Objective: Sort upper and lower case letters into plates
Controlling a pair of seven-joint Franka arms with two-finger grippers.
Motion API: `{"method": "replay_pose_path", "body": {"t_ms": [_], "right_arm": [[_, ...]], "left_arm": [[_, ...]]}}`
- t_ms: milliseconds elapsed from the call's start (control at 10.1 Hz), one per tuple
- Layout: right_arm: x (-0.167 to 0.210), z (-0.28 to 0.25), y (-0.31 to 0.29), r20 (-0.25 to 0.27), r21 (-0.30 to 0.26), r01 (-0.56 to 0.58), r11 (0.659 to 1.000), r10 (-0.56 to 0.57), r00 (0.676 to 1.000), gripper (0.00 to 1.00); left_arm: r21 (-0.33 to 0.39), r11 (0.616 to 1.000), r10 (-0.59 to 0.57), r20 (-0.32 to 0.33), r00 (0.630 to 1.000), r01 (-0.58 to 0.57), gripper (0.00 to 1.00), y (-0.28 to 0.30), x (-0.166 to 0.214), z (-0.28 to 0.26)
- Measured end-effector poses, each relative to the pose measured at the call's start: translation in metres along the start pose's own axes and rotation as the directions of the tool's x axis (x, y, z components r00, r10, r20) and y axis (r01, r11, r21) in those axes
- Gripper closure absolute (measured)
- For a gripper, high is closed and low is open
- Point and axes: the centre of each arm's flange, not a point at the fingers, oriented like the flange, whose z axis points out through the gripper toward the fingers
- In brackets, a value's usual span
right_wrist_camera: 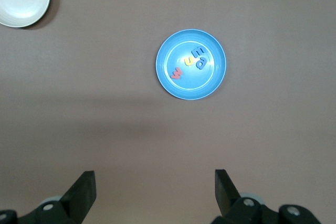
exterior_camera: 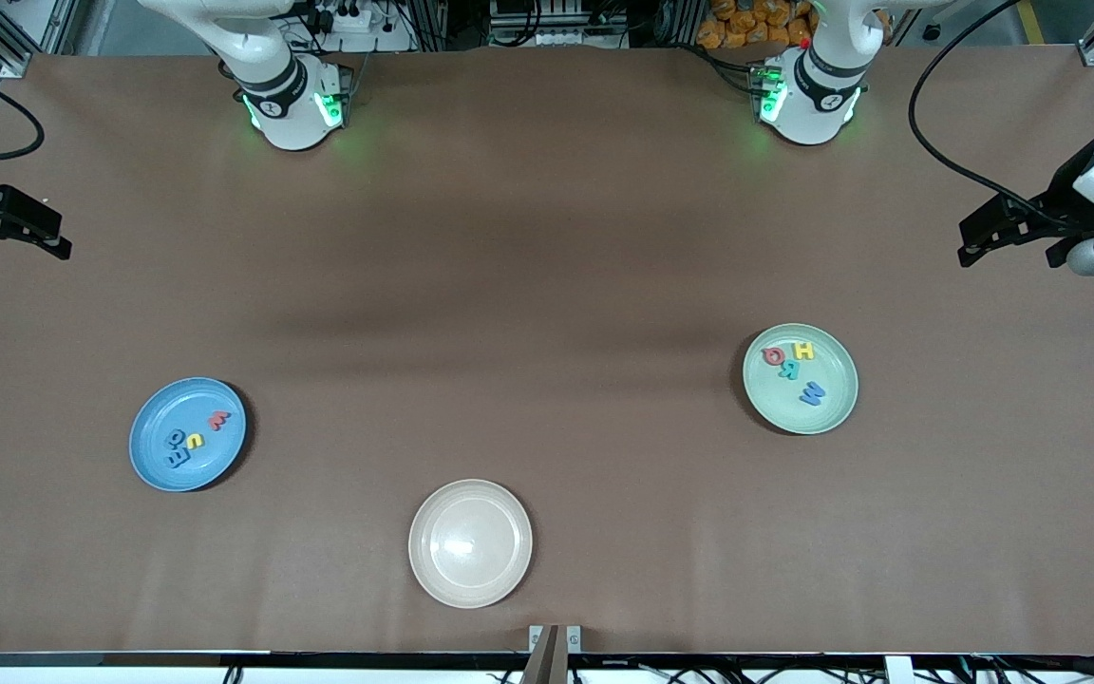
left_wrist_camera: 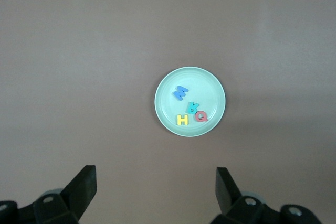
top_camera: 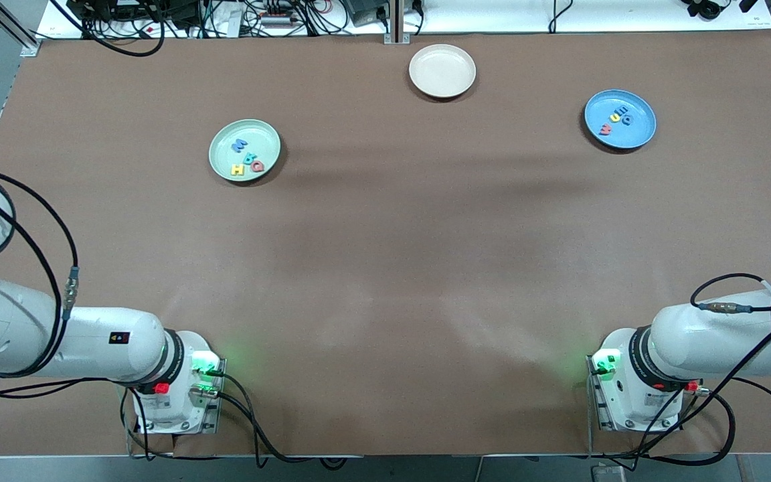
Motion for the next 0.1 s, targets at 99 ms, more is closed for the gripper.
{"method": "replay_pose_path", "body": {"t_ms": [99], "right_arm": [[0.0000,0.0000,0.0000,0.000,0.000,0.000,1.000,0.000,1.000,0.00]], "left_arm": [[-0.005,1.000,-0.001,0.000,1.000,0.001,0.00,0.0005,0.0000,0.0000]]}}
